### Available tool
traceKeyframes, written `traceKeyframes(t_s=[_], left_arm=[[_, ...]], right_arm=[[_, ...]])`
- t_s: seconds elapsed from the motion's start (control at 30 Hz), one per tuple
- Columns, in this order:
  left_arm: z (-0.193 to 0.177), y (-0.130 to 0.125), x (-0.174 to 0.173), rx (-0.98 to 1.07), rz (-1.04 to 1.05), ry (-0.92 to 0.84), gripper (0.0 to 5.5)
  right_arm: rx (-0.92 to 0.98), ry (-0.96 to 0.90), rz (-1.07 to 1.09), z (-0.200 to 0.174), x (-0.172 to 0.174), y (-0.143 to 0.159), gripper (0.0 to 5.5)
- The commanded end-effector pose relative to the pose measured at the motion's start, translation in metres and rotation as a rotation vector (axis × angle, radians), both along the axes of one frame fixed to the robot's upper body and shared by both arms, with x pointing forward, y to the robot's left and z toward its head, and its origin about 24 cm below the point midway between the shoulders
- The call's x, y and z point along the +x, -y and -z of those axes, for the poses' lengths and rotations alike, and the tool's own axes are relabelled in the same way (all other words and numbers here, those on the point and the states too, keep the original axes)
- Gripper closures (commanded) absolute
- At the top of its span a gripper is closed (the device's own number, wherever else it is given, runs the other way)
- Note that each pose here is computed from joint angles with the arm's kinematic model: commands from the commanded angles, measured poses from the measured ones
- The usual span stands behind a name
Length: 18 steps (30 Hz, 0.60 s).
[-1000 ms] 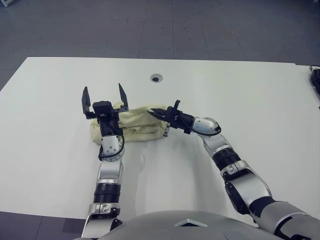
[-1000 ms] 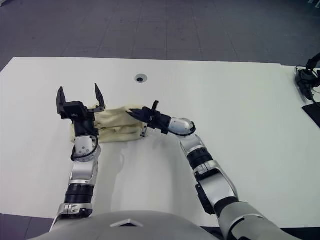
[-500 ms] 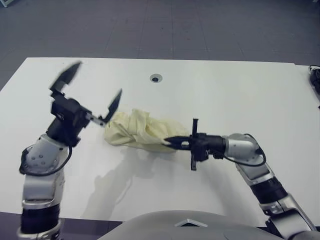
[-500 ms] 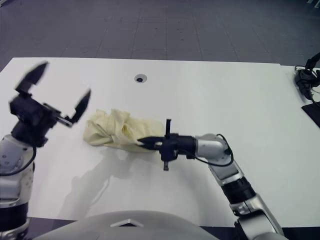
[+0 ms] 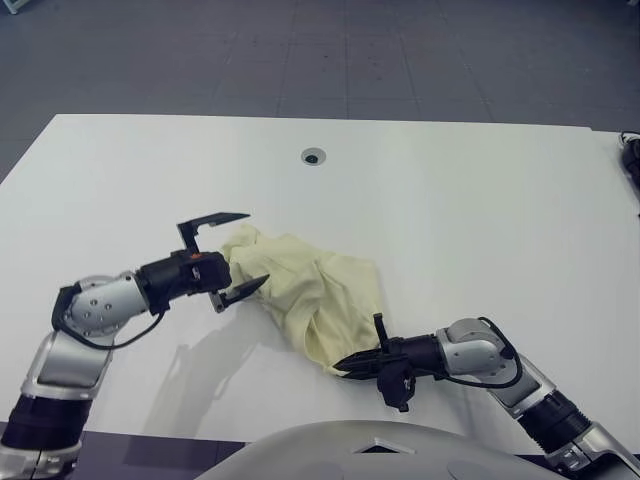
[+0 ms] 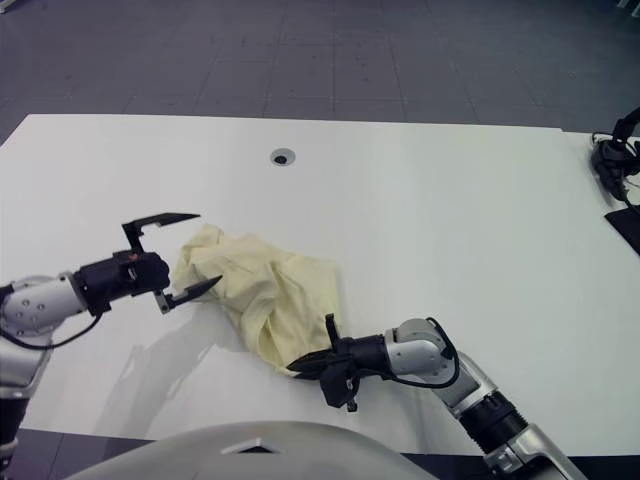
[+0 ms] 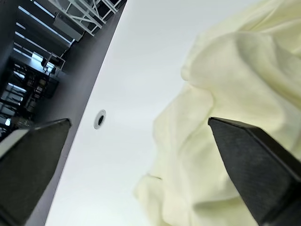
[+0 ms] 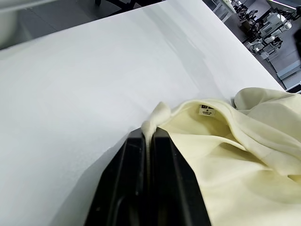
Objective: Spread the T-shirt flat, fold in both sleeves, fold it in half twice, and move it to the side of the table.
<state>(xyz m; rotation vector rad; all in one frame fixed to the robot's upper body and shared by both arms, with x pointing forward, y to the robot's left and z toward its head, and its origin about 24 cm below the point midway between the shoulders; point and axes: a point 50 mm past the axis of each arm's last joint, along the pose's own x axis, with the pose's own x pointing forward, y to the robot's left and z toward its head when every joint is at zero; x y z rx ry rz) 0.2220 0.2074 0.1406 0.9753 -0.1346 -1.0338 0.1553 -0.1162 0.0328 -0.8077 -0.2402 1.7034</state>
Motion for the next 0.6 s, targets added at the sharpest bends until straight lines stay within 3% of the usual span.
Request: traceKeyframes(t_s=[0.03, 0.2, 0.5, 0.6], left_arm=[[-0.022, 0.027, 0.010, 0.116, 0.192, -0.029, 0.10], [-0.024, 0.058, 0.011, 0.201, 0.354, -0.111, 0.10], [-0.018, 0.081, 0.018, 0.281, 0.462, -0.223, 0.20], [-0.009, 0.088, 0.025, 0.334, 0.476, -0.203, 0.65]], right_arm=[[-0.030, 0.014, -0.003, 0.004, -0.001, 0.005, 5.49], [-0.023, 0.012, -0.001, 0.006, -0.002, 0.003, 5.49], [-0.018, 0.005, 0.013, 0.009, -0.004, 0.001, 5.50], [-0.011, 0.005, 0.018, 0.009, -0.003, -0.001, 5.50]])
